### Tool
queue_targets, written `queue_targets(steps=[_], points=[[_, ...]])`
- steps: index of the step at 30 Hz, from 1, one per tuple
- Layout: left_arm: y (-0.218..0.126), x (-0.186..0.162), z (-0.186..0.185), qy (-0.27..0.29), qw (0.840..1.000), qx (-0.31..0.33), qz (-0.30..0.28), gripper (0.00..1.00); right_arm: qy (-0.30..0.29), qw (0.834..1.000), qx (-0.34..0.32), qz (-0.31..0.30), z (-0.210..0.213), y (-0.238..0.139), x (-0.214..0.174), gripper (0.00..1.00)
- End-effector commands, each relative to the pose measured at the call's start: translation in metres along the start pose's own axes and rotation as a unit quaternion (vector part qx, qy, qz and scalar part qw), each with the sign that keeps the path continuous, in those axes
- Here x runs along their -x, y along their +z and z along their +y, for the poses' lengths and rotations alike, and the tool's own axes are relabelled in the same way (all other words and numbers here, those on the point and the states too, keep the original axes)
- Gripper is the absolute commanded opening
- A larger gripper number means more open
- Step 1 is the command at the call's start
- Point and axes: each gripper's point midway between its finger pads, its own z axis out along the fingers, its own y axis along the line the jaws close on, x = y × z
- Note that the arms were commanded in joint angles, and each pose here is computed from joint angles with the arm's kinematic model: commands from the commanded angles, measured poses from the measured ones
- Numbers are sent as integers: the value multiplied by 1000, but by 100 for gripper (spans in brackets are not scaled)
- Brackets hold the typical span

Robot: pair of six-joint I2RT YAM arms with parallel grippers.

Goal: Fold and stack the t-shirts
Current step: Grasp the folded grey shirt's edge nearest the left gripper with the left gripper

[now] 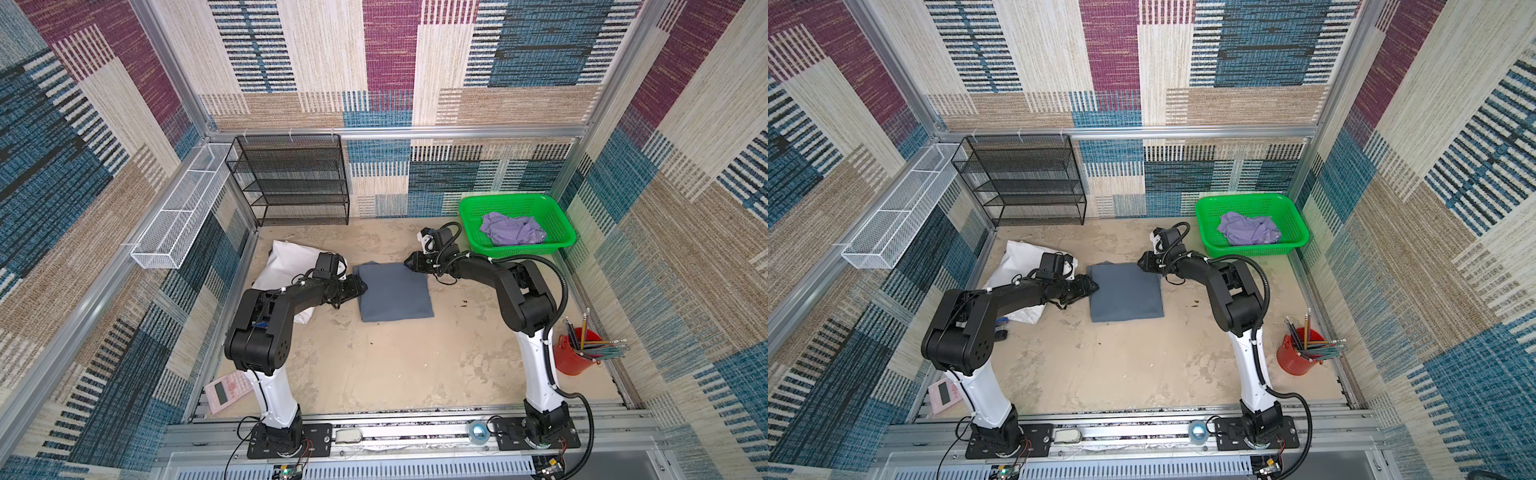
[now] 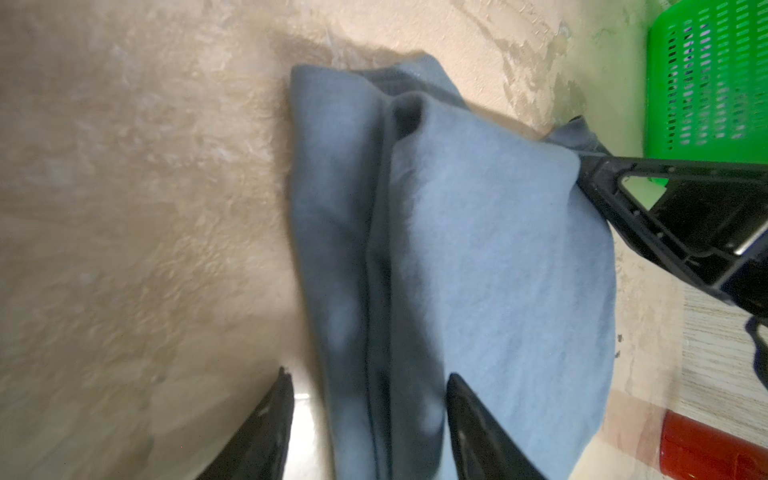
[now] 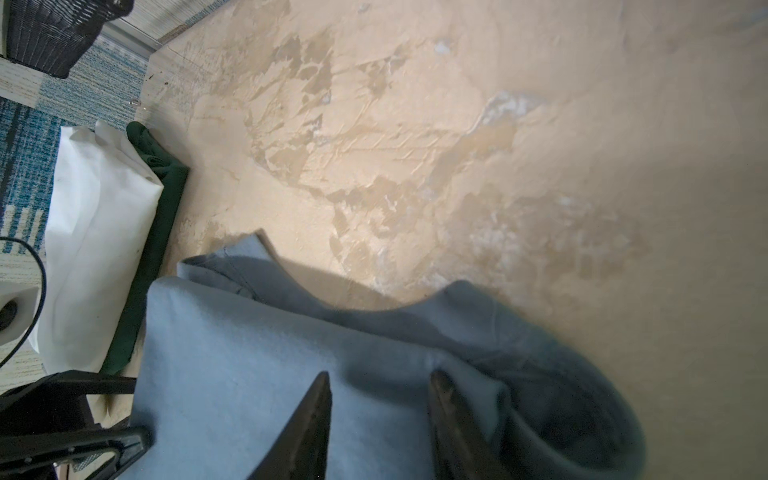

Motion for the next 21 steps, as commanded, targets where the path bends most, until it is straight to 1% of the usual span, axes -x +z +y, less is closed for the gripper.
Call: queue_targets(steps=[1, 6, 9, 13, 16, 19, 20, 21], points=[[7, -7, 2, -3, 1000, -8, 18, 59, -3, 1000, -5, 4, -6, 3, -3, 41], [13, -9, 3, -11, 1000, -14, 22, 57, -4, 1000, 1, 2, -4, 3, -2, 41], [15, -8, -1, -13, 999, -24, 25, 54, -6, 1000, 3, 3, -3, 4, -2, 41], [15, -5, -5, -14, 999, -33, 22, 45, -11, 1000, 7, 1, -1, 3, 1, 41], [13, -1, -10, -12, 999, -41, 20, 31, -22, 1000, 11, -8, 5, -3, 8, 43], [10, 3, -16, -16, 999, -45, 20, 13, -36, 999, 19, -26, 15, -13, 18, 48], [8, 6, -18, -19, 999, -45, 19, 7, -41, 998, 25, -35, 21, -19, 22, 52], [6, 8, -20, -19, 999, -45, 18, 3, -47, 998, 30, -43, 25, -25, 26, 60]])
